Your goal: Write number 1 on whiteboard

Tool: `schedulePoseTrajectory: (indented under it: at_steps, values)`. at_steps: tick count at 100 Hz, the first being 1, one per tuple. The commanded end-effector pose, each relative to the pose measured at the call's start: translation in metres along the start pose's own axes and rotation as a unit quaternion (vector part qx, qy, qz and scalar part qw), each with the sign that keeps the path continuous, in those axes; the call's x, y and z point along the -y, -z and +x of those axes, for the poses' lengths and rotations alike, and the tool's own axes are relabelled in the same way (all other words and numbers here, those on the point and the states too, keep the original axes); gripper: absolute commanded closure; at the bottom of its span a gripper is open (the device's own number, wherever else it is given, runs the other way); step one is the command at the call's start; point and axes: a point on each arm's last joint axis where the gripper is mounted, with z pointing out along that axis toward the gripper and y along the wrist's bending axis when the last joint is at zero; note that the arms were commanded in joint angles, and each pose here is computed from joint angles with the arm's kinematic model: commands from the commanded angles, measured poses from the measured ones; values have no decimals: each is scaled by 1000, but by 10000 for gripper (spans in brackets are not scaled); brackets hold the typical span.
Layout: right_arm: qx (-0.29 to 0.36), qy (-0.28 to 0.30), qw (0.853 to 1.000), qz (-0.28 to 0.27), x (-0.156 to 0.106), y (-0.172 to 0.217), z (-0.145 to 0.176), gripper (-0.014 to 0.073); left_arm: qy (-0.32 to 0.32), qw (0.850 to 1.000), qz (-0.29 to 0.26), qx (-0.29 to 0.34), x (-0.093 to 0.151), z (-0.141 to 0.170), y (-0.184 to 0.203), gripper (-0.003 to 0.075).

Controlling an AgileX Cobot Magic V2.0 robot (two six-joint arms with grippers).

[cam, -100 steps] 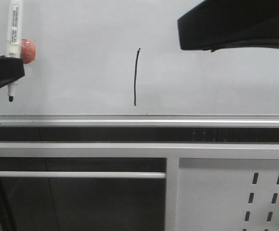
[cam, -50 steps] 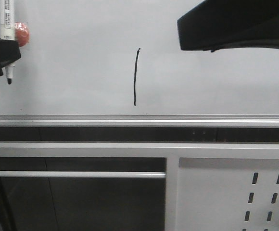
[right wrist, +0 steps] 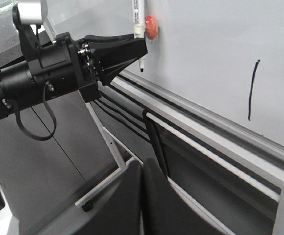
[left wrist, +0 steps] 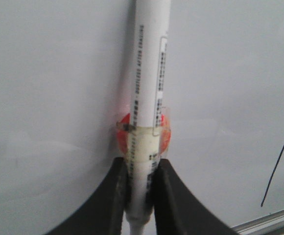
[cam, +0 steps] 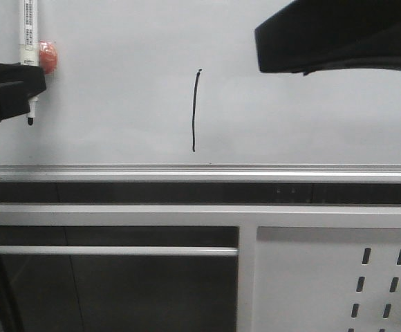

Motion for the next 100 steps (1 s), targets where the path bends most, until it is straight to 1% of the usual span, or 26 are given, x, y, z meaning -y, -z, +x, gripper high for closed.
schedulePoseTrajectory:
  at_steps: [1,23,100]
  values:
    - [42,9,999,13,1,2,-15,666,8,990,6,138,2,-31,-3,738]
    - [42,9,999,13,1,2,-15,666,8,989,7,147,3,-35,-10,738]
    - [38,9,999,11,1,2,-14,666,7,989,10,147,3,-35,-10,738]
